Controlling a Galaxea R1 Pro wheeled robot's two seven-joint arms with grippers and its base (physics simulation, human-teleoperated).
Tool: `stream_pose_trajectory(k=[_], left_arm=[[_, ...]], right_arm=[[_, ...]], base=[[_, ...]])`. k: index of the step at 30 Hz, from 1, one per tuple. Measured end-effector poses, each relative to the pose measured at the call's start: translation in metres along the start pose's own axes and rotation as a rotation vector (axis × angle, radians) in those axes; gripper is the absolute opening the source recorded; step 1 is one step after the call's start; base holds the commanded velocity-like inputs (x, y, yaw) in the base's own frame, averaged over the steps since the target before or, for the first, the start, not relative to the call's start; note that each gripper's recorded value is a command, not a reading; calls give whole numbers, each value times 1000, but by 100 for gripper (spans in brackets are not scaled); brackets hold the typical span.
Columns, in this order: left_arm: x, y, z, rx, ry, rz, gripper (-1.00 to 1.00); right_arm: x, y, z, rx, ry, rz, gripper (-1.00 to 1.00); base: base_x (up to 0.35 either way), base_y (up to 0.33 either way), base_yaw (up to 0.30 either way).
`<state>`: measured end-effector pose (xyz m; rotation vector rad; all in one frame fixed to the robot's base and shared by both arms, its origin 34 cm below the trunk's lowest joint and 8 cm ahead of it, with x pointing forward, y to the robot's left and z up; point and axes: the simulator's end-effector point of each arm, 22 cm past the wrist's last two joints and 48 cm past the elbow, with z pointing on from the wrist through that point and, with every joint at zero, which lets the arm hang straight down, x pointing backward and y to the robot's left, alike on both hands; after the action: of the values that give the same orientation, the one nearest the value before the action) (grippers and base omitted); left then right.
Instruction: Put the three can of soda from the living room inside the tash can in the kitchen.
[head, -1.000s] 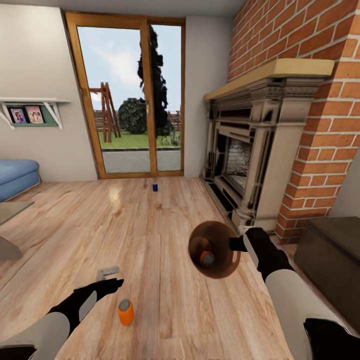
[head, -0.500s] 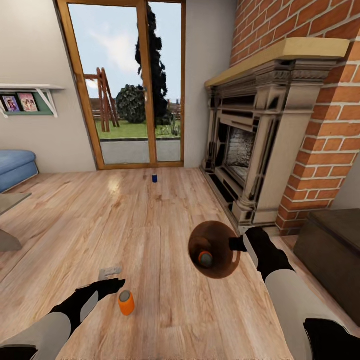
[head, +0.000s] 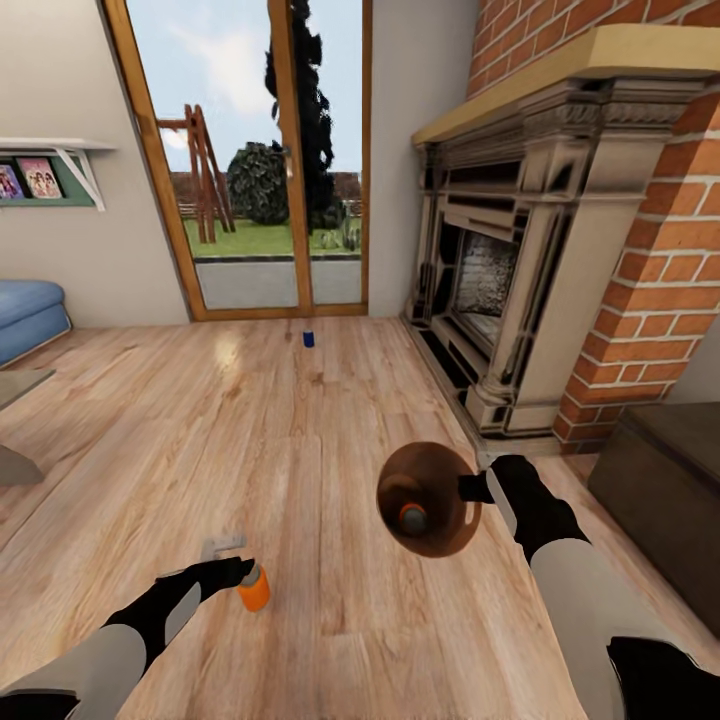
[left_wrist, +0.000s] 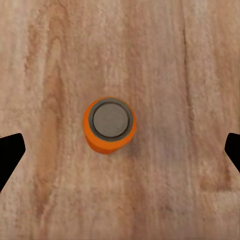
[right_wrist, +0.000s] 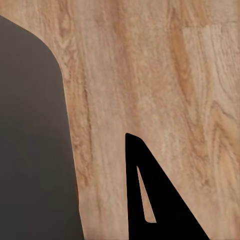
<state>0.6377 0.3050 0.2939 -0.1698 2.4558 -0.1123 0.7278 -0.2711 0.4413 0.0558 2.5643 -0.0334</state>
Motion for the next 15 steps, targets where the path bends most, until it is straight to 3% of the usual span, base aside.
stream_pose_trajectory(k=[9,15], left_arm=[[19,3,11,-5,36,-1,100],[32,5,19,-8,60,-3,100]], right_arm=[[12,-2,17,-1,31,3,-100],[-9,-7,7,7,18,8,-100]], base=[[0,0,0],[0,0,0]])
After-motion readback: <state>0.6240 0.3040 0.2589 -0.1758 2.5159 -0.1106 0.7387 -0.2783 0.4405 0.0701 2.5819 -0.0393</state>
